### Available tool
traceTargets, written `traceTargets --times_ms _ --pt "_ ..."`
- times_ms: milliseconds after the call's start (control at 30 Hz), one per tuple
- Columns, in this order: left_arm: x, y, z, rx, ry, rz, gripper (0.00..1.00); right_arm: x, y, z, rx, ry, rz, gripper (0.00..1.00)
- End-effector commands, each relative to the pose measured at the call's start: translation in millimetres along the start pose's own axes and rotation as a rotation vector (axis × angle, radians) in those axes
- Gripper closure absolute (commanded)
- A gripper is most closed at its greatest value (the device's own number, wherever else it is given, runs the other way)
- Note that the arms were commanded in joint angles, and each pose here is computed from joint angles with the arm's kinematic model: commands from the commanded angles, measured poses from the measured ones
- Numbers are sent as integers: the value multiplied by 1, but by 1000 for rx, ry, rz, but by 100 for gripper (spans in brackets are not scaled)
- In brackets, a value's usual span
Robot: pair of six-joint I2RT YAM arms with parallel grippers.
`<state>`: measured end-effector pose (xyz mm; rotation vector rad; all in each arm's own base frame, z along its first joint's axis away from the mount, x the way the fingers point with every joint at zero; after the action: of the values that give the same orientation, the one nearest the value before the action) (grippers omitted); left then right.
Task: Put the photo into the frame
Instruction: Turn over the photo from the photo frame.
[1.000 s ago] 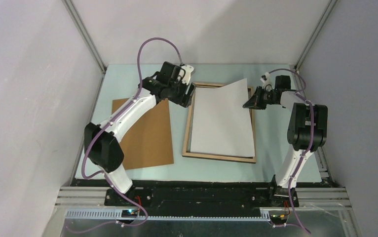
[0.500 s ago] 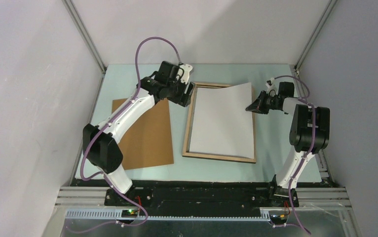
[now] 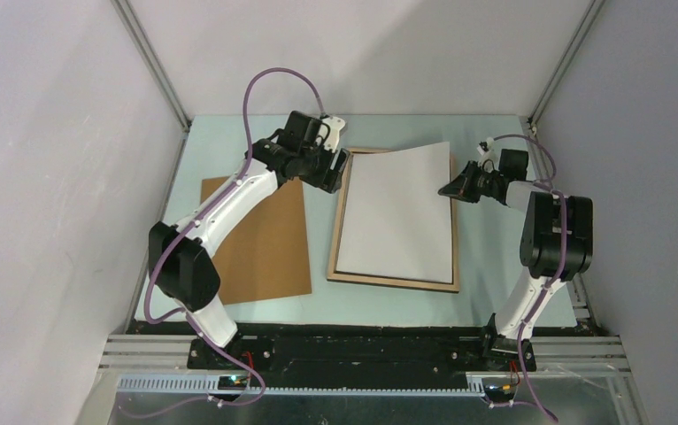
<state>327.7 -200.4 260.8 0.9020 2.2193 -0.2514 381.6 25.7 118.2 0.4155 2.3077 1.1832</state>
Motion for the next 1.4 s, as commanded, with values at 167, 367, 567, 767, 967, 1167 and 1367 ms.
traceTargets --times_ms 167,367,567,767,967,1167,1367 --pt "-11 2 -18 -6 -75 17 26 -8 20 5 -63 -33 -110 100" --pt "-11 2 -17 -1 -75 16 26 -8 16 5 -39 -36 -103 100" --pt "-10 2 -18 -1 -77 15 26 -9 13 4 -9 -45 -109 100" --pt "-10 1 -18 6 -76 17 26 -10 8 3 25 -37 -97 100" --pt "-9 1 -17 8 -73 15 26 -12 8 3 47 -48 -94 100" --pt "-9 1 -15 15 -71 16 26 -14 8 5 67 -51 -98 95" --pt "-8 0 -15 21 -70 18 26 -15 11 10 78 -36 -110 89"
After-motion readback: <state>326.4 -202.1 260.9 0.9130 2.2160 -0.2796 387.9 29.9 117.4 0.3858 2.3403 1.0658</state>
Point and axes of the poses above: each gripper's point midway between its finger pads, its own z axis out along the fingers, its own y axis along the line the jaws close on, x = y × z, the point moved 8 cm from there along -z, back along the fingers, and after that the axes turned 12 degrees about z, right-handed, at the moved point
